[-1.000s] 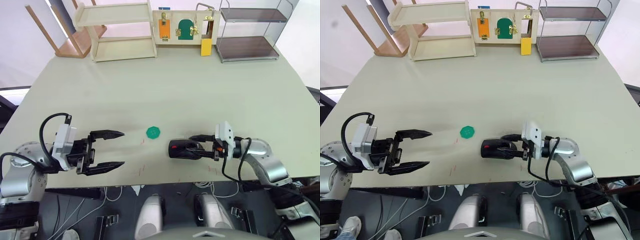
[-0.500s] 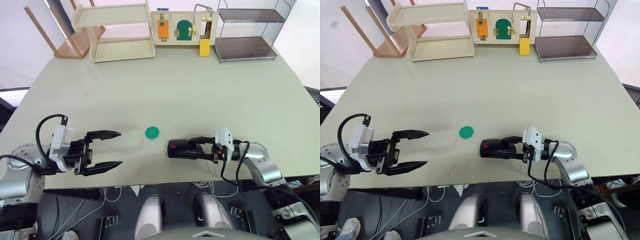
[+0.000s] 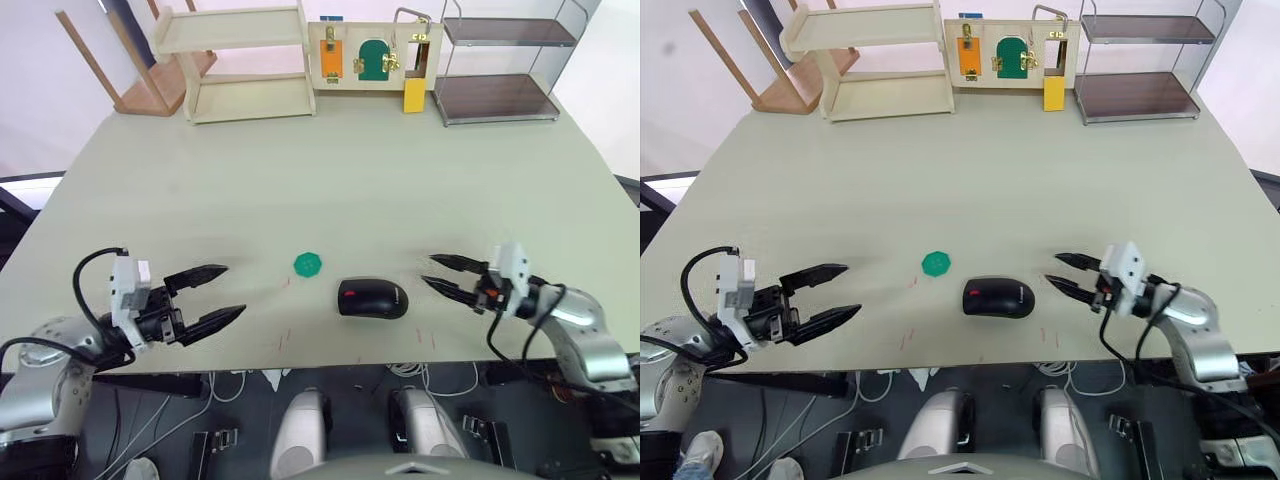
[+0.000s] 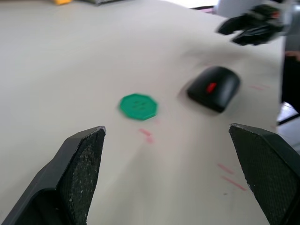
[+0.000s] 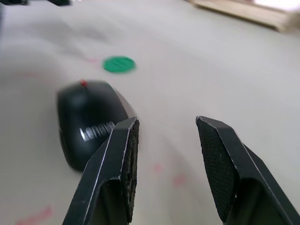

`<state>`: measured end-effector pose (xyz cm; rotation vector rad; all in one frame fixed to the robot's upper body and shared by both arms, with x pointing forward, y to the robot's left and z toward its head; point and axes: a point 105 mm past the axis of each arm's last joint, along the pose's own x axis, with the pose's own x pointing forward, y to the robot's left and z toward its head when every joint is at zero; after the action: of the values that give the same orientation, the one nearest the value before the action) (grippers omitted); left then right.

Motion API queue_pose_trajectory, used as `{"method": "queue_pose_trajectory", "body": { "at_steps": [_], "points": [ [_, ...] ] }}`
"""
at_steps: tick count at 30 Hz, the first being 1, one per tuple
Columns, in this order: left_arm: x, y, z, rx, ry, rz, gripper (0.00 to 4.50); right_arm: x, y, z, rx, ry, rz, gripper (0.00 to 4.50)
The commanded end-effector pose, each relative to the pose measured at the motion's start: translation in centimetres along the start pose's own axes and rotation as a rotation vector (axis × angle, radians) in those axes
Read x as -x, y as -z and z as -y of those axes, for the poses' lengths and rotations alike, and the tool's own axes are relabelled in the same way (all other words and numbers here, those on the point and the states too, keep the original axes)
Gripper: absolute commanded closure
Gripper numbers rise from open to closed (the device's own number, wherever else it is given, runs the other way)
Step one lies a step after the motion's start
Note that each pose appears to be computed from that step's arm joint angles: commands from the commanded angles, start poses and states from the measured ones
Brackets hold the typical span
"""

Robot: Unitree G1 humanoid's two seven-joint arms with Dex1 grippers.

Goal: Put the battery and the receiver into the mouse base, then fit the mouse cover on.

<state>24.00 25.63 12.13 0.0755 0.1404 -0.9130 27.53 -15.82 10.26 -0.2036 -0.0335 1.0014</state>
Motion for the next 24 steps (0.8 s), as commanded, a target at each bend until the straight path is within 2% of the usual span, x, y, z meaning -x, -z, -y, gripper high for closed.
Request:
{"method": "queue_pose_trajectory", "body": {
  "at_steps": [1, 8, 11, 12, 13, 14, 19, 24],
  "points": [
    [0.3, -0.2, -0.6, -0.022, -0.096, 0.000, 0.00, 2.4, -0.7, 1.3, 0.017, 0.125, 0.015, 2.47],
    [0.9, 0.2, -0.6, -0.060, -0.200, 0.031, 0.00, 7.6, 1.3, 2.5, -0.030, 0.303, -0.060, 2.47],
    [1.4, 0.7, -0.8, -0.086, -0.248, 0.003, 0.00, 9.9, 2.1, 2.6, -0.051, 0.374, -0.083, 1.68],
    [1.5, 0.9, -0.9, -0.091, -0.258, -0.005, 0.00, 10.2, 2.2, 2.7, -0.053, 0.386, -0.081, 1.06],
    [1.6, 1.0, -0.9, -0.092, -0.263, -0.010, 0.00, 10.5, 2.3, 2.7, -0.056, 0.391, -0.083, 0.78],
    [1.7, 1.1, -1.0, -0.086, -0.271, -0.014, 0.00, 10.8, 2.4, 2.7, -0.058, 0.393, -0.086, 0.15],
    [2.5, 1.9, -1.5, -0.080, -0.323, -0.056, 0.00, 11.4, 2.8, 2.6, -0.061, 0.401, -0.078, 0.06],
    [3.0, 2.2, -1.9, -0.139, -0.353, -0.090, 0.00, 11.3, 3.0, 2.1, -0.060, 0.377, -0.092, 0.06]
  ]
}}
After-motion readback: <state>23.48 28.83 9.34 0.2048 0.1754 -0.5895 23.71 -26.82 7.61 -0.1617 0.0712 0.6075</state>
